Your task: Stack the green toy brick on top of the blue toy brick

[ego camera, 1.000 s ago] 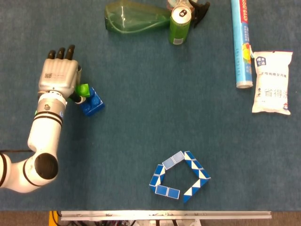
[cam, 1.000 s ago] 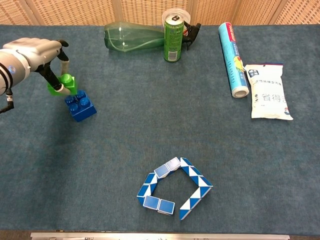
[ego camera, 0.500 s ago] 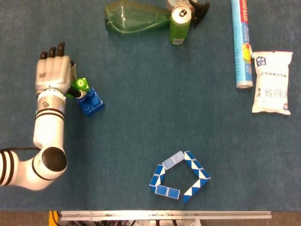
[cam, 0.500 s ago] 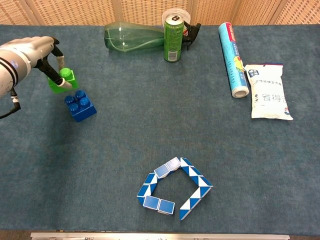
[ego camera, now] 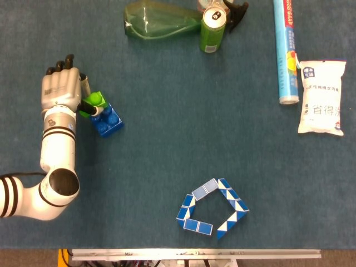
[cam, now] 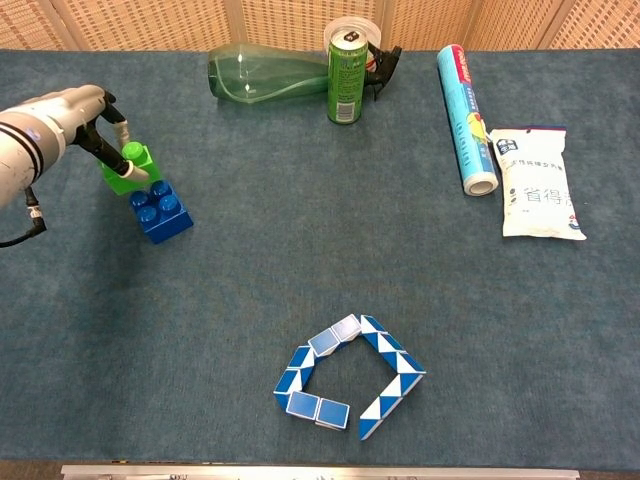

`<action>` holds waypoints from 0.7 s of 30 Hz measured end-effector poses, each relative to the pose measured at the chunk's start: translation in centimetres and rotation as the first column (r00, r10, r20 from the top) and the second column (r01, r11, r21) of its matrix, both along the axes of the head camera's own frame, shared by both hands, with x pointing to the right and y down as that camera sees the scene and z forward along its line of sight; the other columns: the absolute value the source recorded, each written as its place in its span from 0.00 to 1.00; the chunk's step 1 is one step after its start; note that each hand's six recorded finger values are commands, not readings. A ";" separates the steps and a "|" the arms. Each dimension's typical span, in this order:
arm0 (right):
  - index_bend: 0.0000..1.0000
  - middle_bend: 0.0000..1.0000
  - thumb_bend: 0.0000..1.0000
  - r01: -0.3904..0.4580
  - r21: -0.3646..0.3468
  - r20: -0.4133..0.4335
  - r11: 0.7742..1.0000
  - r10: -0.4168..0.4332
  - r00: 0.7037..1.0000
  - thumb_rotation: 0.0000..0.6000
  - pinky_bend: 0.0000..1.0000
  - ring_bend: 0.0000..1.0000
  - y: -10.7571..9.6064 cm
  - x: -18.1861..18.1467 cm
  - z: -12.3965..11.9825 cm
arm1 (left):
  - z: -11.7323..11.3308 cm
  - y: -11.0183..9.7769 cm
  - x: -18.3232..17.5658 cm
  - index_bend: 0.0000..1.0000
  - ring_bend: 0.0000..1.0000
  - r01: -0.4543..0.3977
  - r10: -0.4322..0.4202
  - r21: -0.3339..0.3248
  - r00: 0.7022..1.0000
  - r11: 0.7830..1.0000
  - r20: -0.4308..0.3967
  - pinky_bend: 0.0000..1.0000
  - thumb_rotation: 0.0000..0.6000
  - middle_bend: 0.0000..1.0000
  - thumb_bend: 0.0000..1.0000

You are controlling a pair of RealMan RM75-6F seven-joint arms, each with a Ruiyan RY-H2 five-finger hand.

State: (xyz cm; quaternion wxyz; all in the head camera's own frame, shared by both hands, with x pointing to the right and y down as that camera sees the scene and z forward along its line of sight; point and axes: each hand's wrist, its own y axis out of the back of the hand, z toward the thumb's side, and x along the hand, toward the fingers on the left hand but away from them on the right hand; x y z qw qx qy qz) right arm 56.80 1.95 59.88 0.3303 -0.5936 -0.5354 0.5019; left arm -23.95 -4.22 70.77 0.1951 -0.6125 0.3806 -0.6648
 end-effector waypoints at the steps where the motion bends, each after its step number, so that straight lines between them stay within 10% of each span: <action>1: 0.43 0.43 0.24 0.000 0.001 0.001 1.000 0.000 1.000 1.00 0.41 0.33 0.0 0.0 0.0 | 0.1 0.0 0.0 0.67 0.00 0.001 -0.001 -0.001 1.000 1.000 -0.004 0.07 1.00 0.00 0.23; 21: 0.43 0.43 0.24 -0.002 0.010 -0.004 1.000 0.002 1.000 1.00 0.41 0.33 0.1 0.1 -0.2 | 1.0 0.3 -0.4 0.67 0.00 0.012 -0.012 -0.032 1.000 0.999 -0.012 0.07 1.00 0.00 0.23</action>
